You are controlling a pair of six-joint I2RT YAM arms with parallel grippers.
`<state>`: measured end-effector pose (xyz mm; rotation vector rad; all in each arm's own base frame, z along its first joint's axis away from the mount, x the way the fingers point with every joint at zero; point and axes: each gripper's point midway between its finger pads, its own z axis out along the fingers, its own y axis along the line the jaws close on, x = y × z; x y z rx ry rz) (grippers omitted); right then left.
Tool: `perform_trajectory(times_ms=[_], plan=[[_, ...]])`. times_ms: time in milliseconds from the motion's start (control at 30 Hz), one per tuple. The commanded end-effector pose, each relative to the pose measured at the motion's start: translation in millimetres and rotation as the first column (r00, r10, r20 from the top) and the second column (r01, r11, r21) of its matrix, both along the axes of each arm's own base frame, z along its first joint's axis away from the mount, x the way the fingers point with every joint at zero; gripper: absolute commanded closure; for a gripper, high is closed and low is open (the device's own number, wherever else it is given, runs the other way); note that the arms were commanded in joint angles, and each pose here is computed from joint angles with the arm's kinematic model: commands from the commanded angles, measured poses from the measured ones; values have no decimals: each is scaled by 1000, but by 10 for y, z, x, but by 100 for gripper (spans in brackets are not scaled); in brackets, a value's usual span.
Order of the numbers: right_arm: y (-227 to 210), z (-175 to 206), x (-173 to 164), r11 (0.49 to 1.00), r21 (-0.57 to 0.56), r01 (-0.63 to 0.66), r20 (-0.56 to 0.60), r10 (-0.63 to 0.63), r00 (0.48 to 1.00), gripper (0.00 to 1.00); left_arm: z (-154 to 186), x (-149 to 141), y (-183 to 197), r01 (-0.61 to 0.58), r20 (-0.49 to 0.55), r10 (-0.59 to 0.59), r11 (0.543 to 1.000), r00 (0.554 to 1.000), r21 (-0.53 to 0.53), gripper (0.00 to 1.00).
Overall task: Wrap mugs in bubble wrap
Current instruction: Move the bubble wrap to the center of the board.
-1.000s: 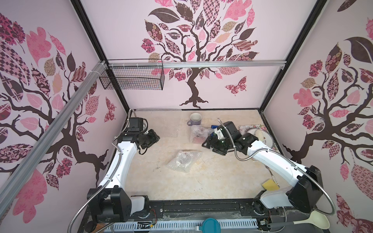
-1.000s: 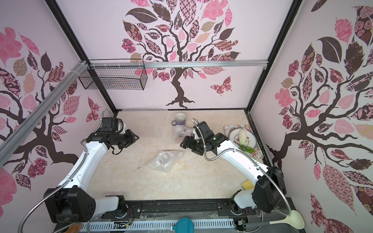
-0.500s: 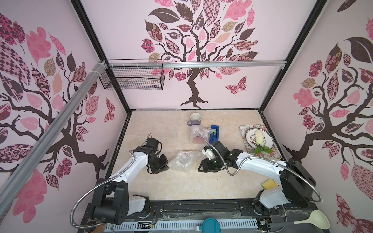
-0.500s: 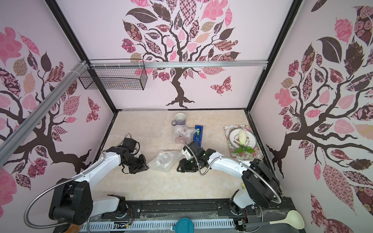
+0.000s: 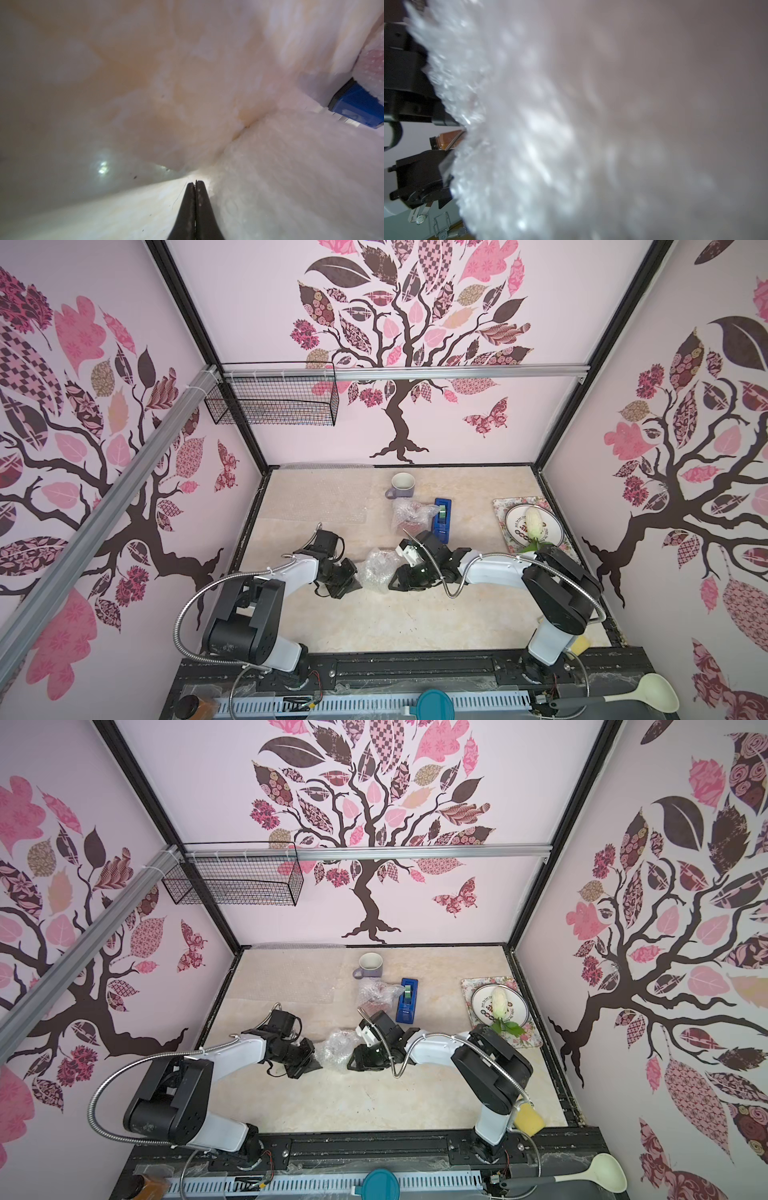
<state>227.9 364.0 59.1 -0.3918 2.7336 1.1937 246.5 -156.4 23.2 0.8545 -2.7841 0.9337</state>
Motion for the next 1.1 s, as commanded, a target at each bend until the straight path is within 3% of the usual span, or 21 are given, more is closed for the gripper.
perform_trajectory(times_ms=[0, 200, 400, 567, 733, 867, 967, 1067], plan=[[209, 57, 298, 999, 32, 43, 58, -45, 997, 54, 204, 502, -120, -1, 127, 8, 999, 992, -52, 95], [340, -12, 787, 990, 5, 139, 93, -139, 986, 54, 153, 1011, 160, -52, 174, 53, 999, 983, -11, 95], [202, -95, 1268, 961, -9, 278, 105, -275, 956, 53, 176, 1571, 54, 9, 250, 3, 999, 968, -46, 93], [152, 0, 1518, 951, -1, 310, 130, -308, 942, 49, 97, 1737, 106, 31, 253, -18, 999, 967, -45, 92], [83, 165, 1406, 949, 24, 315, 112, -316, 942, 41, 264, 1600, 715, -70, 243, 59, 997, 968, 35, 83], [-76, 292, 1182, 941, 33, 336, 74, -337, 939, 31, 552, 1426, 1322, -166, 284, 96, 958, 954, 233, 75], [-220, 451, 981, 938, 42, 345, 52, -347, 936, 21, 819, 1635, 1545, -224, 364, 101, 923, 926, 314, 63], [-429, 636, 748, 941, 17, 339, 59, -339, 939, 11, 845, 2018, 1541, -158, 363, 25, 927, 931, 340, 58]])
